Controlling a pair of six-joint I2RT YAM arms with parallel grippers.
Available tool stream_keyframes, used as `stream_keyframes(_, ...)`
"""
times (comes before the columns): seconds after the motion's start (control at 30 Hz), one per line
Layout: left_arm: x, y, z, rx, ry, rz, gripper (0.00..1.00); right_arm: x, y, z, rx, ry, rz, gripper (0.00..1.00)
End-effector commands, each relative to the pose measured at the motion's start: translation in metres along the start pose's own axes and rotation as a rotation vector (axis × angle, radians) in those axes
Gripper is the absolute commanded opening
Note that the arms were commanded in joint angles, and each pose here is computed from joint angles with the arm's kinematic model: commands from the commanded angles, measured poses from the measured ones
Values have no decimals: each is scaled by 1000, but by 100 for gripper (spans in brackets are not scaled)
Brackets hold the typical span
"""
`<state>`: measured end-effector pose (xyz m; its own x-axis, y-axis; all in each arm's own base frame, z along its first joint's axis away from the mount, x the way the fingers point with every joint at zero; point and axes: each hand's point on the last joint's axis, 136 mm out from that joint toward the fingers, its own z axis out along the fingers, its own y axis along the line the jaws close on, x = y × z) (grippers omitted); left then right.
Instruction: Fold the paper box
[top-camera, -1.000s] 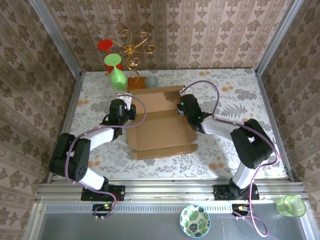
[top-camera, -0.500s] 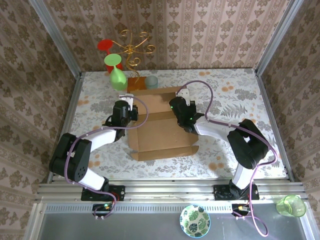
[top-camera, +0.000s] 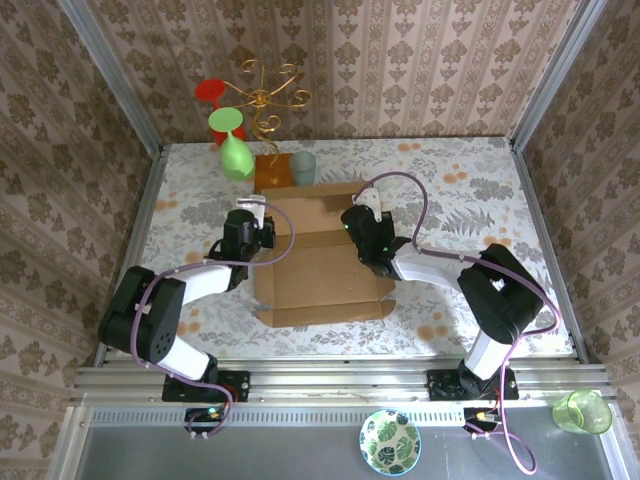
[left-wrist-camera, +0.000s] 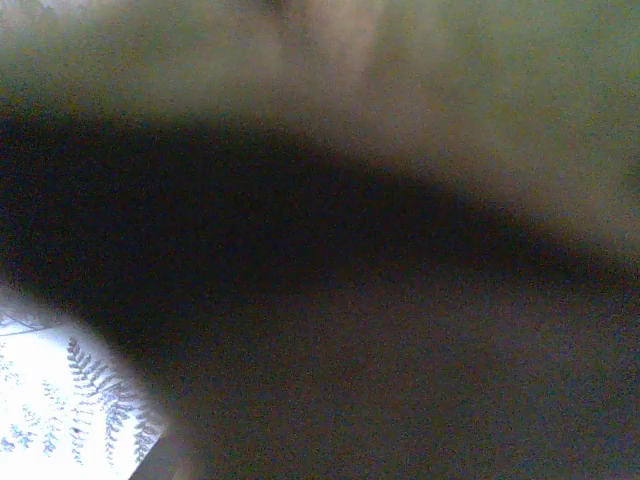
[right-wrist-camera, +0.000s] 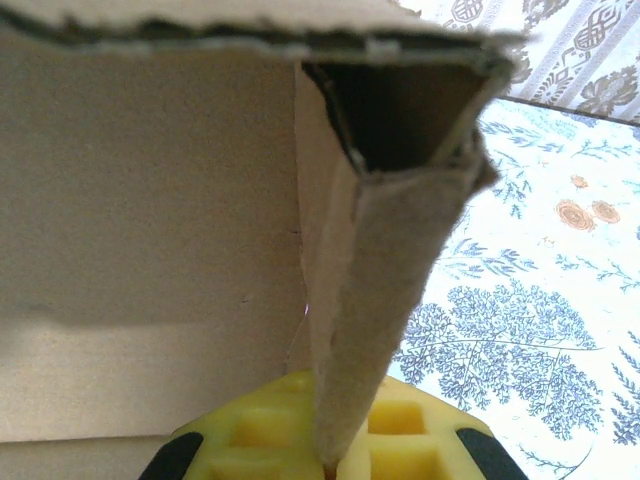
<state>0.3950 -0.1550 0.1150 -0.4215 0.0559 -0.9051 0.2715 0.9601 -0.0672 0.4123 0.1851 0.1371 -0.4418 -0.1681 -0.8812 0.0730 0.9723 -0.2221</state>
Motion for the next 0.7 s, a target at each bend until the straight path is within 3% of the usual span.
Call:
stream_keyframes(0.0, -5, -3, 3, 44, -43, 6, 6, -15, -1, -4, -8, -78, 15, 0)
stream_keyframes(0.2, -3, -2, 7, 62, -44, 9, 12, -9, 4, -2, -30, -82, 1, 0)
stream_keyframes(0.33, -7, 4, 6, 41, -59, 9, 22, -7, 4, -1, -30, -77, -8, 0)
stream_keyframes(0.47, -12, 8, 4, 32, -67, 23, 25, -5, 5, -1, -43, -71, -10, 0)
stream_keyframes(0.57, -12, 12, 5, 28, -58, 26, 22, -4, 5, 0, -48, -66, -4, 0)
stream_keyframes(0.67, -9, 16, 7, 11, -40, 28, 9, -4, 6, 0, -54, -63, -4, 0)
